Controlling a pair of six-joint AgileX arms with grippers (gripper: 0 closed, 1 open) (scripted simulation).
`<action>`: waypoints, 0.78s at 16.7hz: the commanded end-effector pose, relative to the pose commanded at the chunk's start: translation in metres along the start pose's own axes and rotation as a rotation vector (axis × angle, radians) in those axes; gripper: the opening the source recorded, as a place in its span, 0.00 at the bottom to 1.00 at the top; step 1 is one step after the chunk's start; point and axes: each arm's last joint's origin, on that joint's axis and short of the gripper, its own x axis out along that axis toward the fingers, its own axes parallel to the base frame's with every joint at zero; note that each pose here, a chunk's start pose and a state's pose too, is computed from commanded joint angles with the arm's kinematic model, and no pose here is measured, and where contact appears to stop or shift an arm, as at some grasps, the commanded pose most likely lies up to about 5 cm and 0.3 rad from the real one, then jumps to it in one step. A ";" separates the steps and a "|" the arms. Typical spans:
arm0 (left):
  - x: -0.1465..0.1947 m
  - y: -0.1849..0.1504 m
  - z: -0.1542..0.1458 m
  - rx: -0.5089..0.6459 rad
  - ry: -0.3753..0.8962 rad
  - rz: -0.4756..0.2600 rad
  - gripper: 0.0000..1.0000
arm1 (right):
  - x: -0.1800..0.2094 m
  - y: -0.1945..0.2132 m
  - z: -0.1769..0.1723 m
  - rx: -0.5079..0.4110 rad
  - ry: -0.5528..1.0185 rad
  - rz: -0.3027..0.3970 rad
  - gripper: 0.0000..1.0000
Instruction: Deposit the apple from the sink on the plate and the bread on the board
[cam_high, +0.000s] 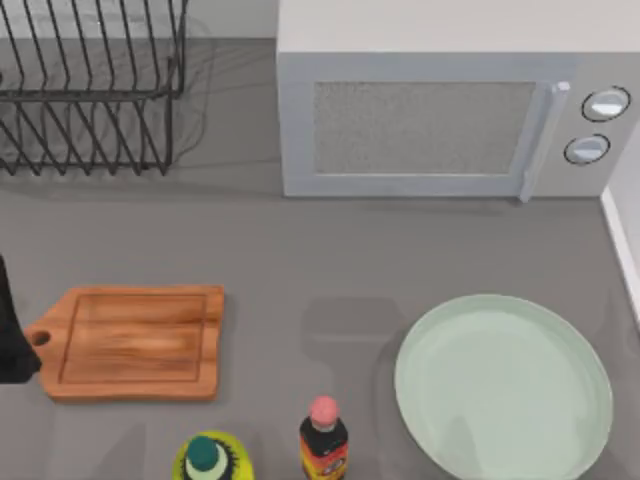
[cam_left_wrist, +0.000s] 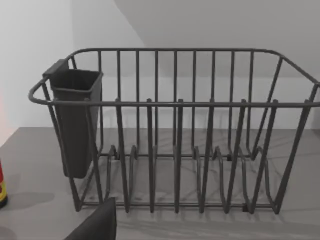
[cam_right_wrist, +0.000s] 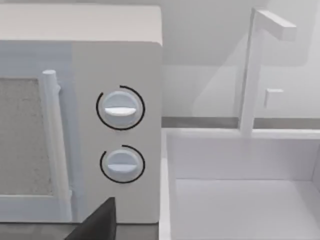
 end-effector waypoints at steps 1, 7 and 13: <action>0.000 0.000 0.000 0.000 0.000 0.000 1.00 | 0.001 -0.001 0.007 -0.009 0.031 -0.009 1.00; 0.000 0.000 0.000 0.000 0.000 0.000 1.00 | 0.032 -0.015 0.063 -0.074 0.378 -0.075 1.00; 0.000 0.000 0.000 0.000 0.000 0.000 1.00 | 0.126 -0.051 0.087 -0.095 0.883 -0.094 1.00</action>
